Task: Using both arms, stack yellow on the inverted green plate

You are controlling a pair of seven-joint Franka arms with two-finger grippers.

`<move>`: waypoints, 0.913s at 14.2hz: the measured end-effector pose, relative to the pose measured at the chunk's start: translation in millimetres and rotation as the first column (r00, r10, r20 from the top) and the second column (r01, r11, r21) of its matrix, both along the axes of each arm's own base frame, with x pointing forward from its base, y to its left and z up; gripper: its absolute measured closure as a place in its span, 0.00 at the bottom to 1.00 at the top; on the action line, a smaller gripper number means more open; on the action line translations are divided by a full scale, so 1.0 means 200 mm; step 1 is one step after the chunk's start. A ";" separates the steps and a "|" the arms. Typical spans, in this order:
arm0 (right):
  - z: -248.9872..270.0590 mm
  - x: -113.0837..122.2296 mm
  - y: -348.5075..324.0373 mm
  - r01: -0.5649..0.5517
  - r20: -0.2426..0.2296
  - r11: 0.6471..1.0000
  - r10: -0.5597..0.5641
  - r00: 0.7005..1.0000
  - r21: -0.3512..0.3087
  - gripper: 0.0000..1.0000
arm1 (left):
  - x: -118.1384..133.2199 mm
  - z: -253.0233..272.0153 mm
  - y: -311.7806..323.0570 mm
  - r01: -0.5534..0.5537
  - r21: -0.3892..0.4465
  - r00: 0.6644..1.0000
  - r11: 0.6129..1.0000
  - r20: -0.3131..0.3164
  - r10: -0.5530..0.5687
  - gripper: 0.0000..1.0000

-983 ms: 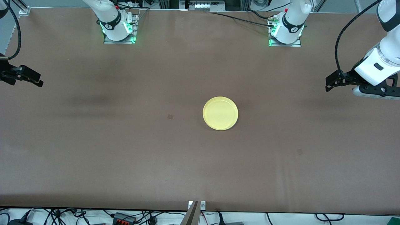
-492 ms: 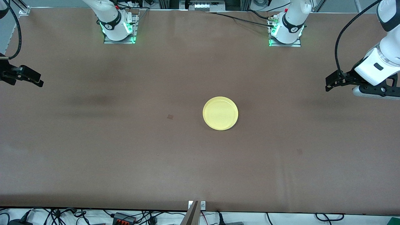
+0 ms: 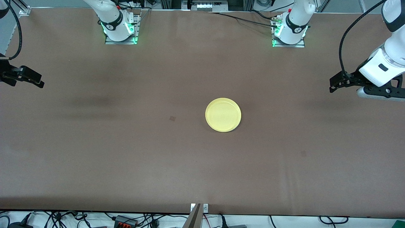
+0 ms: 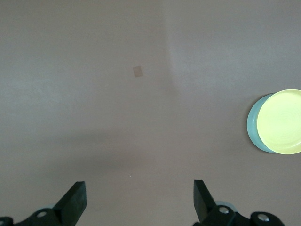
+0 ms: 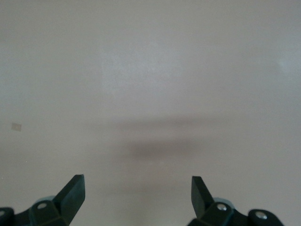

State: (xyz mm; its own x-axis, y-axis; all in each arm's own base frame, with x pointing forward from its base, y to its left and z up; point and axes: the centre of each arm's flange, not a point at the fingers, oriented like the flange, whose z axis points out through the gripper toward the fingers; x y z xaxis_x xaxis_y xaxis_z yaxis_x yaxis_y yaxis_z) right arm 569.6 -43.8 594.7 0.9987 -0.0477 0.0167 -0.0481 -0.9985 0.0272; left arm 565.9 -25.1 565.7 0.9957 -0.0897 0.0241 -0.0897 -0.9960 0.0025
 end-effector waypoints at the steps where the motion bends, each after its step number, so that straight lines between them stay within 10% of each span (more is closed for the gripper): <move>1: 0.00 0.00 0.00 0.000 -0.001 1.000 0.000 1.000 0.000 0.00 | 0.00 0.00 0.00 0.000 0.000 1.000 1.000 0.000 0.000 0.00; 13: -0.02 0.00 0.00 0.000 -0.005 1.000 0.000 1.000 0.000 0.00 | 0.00 0.00 0.00 0.000 0.000 1.000 1.000 0.000 0.000 0.00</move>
State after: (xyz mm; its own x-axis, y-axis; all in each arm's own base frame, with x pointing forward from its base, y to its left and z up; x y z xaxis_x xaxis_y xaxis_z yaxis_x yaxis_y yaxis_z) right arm 569.5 -44.4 591.3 0.9988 -0.0480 0.0113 -0.0483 -0.9985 0.0271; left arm 565.9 -25.1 565.7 0.9957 -0.0897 0.0241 -0.0897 -0.9960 0.0025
